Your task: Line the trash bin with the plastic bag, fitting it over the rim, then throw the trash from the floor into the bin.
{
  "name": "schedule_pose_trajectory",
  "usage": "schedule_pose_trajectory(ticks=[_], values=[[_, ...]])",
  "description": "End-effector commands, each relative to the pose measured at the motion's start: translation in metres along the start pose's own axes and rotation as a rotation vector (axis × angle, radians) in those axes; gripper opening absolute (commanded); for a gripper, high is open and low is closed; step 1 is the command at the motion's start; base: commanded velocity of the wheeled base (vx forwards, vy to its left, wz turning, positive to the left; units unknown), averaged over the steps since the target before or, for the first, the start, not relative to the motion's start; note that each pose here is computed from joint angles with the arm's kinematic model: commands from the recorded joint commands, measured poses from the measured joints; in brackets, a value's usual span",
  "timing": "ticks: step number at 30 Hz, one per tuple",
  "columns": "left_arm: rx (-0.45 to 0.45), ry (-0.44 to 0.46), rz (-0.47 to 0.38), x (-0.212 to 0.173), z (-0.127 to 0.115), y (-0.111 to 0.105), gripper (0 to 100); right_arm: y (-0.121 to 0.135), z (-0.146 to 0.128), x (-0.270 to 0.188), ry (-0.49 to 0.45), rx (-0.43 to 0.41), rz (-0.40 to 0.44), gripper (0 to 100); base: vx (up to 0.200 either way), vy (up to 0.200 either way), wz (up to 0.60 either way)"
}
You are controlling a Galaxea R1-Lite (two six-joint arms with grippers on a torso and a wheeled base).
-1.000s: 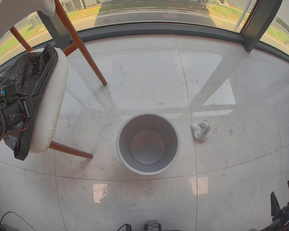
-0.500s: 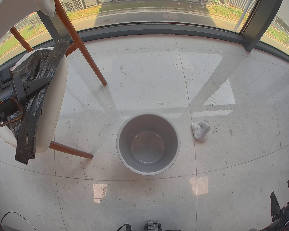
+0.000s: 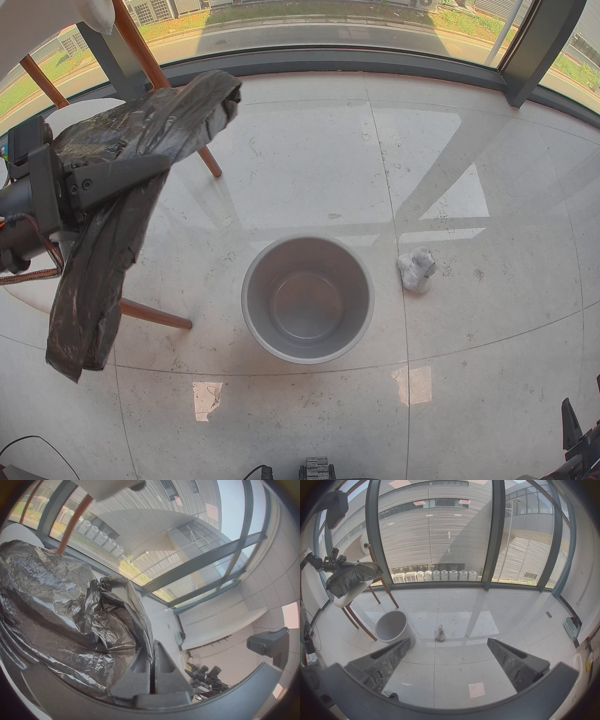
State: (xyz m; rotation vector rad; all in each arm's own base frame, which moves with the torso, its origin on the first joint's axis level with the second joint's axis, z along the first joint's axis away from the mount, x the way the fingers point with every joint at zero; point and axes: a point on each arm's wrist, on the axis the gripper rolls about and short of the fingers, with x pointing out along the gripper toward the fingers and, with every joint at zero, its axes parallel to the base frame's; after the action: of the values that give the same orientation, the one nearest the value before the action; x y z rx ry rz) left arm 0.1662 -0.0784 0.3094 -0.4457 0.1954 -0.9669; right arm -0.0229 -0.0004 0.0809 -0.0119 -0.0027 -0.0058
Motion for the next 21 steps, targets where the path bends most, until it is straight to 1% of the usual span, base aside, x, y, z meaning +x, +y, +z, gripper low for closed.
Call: schedule_pose_trajectory(ticks=[1, 4, 7, 8, 12, 13, 14, 16, 17, 21], values=[[-0.007, 0.067, -0.121, 0.011, -0.012, -0.02, 0, 0.0, -0.005, 0.0, 0.004, 0.0, 0.0, 100, 0.0, 0.0, 0.0], [-0.014, 0.103, -0.18, 0.015, -0.019, -0.029, 0, 0.0, -0.005, 0.0, 0.004, 0.0, 0.0, 100, 0.0, 0.0, 0.0], [-0.022, 0.138, -0.205, 0.018, -0.028, -0.032, 0, 0.0, -0.005, 0.0, 0.004, 0.0, 0.0, 100, 0.0, 0.0, 0.0], [-0.032, 0.171, -0.224, 0.019, -0.037, -0.034, 0, 0.0, -0.005, 0.0, 0.004, 0.001, 0.0, 100, 0.0, 0.0, 0.0], [-0.042, 0.254, -0.294, 0.023, -0.057, -0.043, 0, 0.0, -0.005, 0.0, 0.004, 0.001, 0.0, 100, 0.0, 0.0, 0.0], [-0.04, 0.26, -0.299, 0.023, -0.059, -0.044, 0, 0.0, -0.005, 0.0, 0.004, 0.001, 0.0, 100, 0.0, 0.0, 0.0], [-0.035, 0.291, -0.33, 0.024, -0.067, -0.049, 0, 0.0, -0.005, 0.0, 0.004, 0.001, 0.0, 100, 0.0, 0.0, 0.0], [-0.032, 0.32, -0.351, 0.024, -0.074, -0.051, 0, 0.0, -0.005, 0.0, 0.004, 0.001, 0.0, 100, 0.0, 0.0, 0.0], [-0.018, 0.345, -0.369, 0.025, -0.081, -0.053, 0, 0.0, -0.005, 0.0, 0.004, 0.001, 0.0, 100, 0.0, 0.0, 0.0], [0.019, 0.4, -0.42, 0.028, -0.096, -0.059, 0, 0.0, -0.005, 0.0, 0.004, 0.001, 0.0, 100, 0.0, 0.0, 0.0]])
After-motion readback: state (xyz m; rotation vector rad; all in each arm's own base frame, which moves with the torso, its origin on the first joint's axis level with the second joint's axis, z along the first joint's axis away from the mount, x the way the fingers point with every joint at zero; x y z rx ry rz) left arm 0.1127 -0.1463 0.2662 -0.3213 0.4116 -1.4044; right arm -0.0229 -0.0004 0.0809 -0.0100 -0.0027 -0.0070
